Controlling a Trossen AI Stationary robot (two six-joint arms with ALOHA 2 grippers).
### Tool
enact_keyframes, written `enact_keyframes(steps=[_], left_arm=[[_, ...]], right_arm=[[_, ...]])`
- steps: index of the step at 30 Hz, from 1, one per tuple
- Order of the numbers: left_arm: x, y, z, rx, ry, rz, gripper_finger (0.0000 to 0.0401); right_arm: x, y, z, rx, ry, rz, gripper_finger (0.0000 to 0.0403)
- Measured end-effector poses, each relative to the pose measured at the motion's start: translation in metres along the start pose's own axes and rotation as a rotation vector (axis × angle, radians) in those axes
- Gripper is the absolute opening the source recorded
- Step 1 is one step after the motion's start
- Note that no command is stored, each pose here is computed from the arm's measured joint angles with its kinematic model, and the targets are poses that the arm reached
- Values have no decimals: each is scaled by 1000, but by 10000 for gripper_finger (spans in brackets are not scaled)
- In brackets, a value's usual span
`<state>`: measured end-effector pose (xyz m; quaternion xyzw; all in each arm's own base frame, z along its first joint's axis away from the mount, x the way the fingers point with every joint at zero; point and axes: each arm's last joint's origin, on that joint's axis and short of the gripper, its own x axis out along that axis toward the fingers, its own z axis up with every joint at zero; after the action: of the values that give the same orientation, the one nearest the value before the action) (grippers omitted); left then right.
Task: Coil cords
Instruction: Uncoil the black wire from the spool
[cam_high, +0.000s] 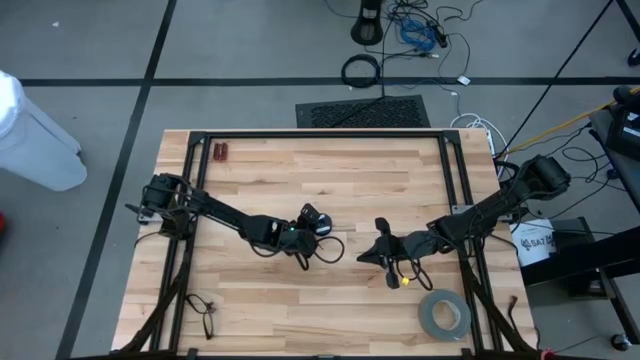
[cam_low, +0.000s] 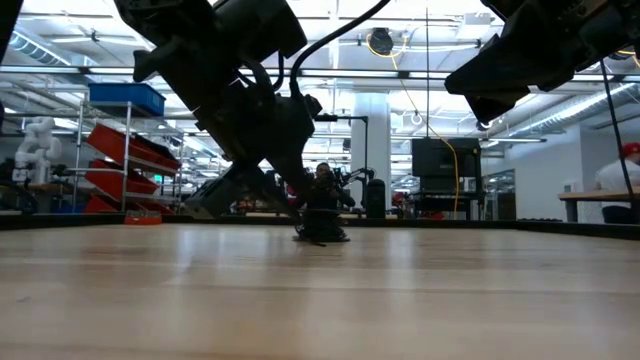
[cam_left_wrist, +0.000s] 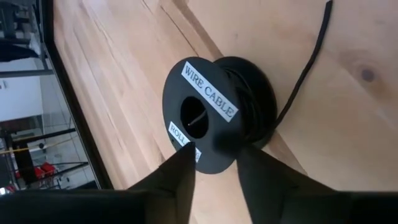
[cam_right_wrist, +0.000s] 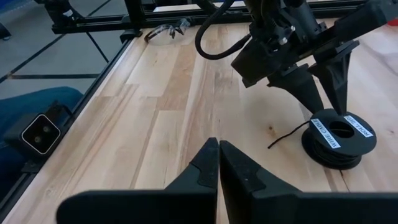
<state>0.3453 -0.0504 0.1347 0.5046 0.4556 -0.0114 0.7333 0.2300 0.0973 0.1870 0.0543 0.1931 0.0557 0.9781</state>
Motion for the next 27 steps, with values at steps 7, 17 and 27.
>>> enact_keyframes(steps=[7, 17, 27], left_arm=[[0, 1, 2, -16, -18, 16, 54], [-4, 0, 9, -140, -48, 41, 4], [-8, -3, 13, -209, -39, 65, 1]], right_arm=[[0, -1, 0, -7, -2, -16, 0], [0, -1, 0, -8, -1, -19, 0], [0, -1, 0, -8, -4, -30, 0]])
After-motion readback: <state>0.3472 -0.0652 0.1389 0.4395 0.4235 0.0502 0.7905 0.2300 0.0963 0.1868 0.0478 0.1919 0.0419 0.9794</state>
